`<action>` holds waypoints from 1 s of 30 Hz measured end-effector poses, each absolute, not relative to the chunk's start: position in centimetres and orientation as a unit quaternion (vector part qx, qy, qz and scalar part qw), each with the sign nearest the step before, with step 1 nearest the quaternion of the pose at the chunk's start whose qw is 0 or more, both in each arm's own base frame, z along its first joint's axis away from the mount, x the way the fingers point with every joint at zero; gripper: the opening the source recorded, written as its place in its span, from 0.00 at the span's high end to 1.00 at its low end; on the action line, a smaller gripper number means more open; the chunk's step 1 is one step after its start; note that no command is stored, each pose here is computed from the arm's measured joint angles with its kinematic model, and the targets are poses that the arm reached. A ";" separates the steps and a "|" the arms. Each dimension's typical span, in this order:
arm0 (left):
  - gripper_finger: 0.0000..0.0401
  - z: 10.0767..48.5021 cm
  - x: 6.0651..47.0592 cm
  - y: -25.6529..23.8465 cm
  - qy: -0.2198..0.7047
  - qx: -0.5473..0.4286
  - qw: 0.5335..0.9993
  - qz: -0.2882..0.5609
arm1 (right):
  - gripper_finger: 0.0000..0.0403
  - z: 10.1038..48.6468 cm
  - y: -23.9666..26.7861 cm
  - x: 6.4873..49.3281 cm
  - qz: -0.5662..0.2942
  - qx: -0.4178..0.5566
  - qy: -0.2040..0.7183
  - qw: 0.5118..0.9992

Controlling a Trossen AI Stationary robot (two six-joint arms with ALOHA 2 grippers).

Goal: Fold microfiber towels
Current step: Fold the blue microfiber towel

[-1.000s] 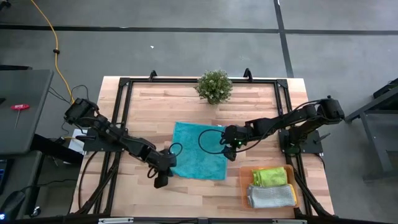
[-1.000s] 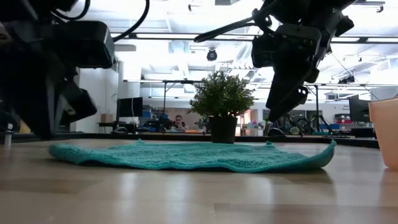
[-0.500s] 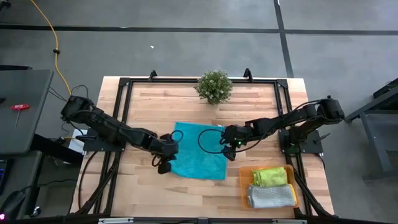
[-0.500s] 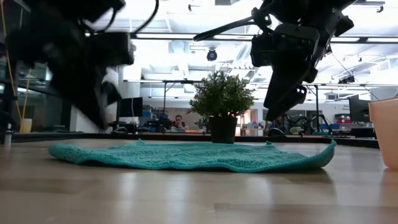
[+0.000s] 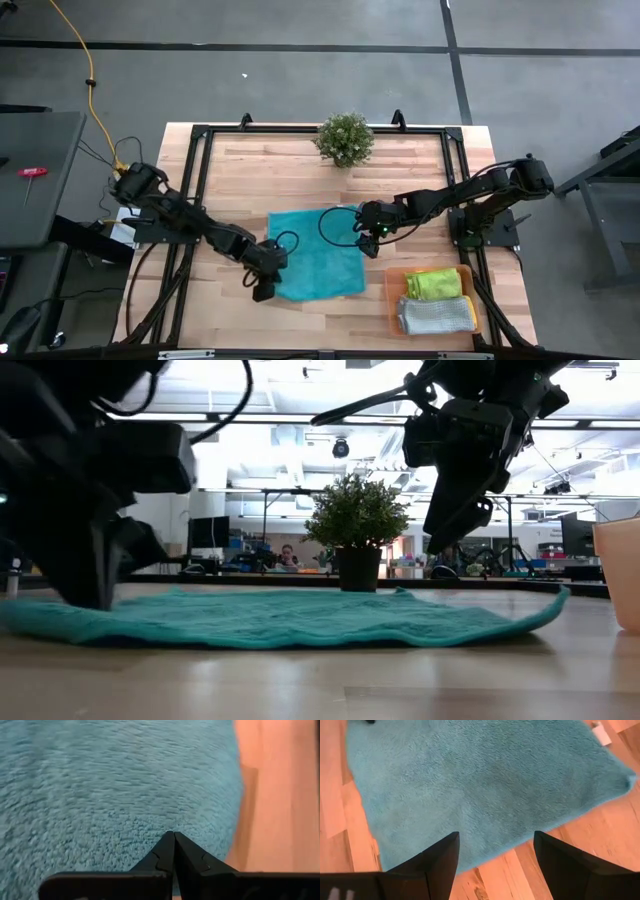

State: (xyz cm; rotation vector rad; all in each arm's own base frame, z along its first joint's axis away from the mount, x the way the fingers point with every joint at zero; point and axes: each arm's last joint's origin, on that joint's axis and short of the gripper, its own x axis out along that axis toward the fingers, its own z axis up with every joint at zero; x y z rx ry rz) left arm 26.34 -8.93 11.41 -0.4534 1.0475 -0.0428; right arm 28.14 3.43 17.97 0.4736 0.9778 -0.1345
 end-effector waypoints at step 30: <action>0.68 17.5 21.1 8.7 0.449 -0.261 0.822 0.234 | 0.39 18.5 -0.3 29.0 -0.143 0.264 0.403 0.864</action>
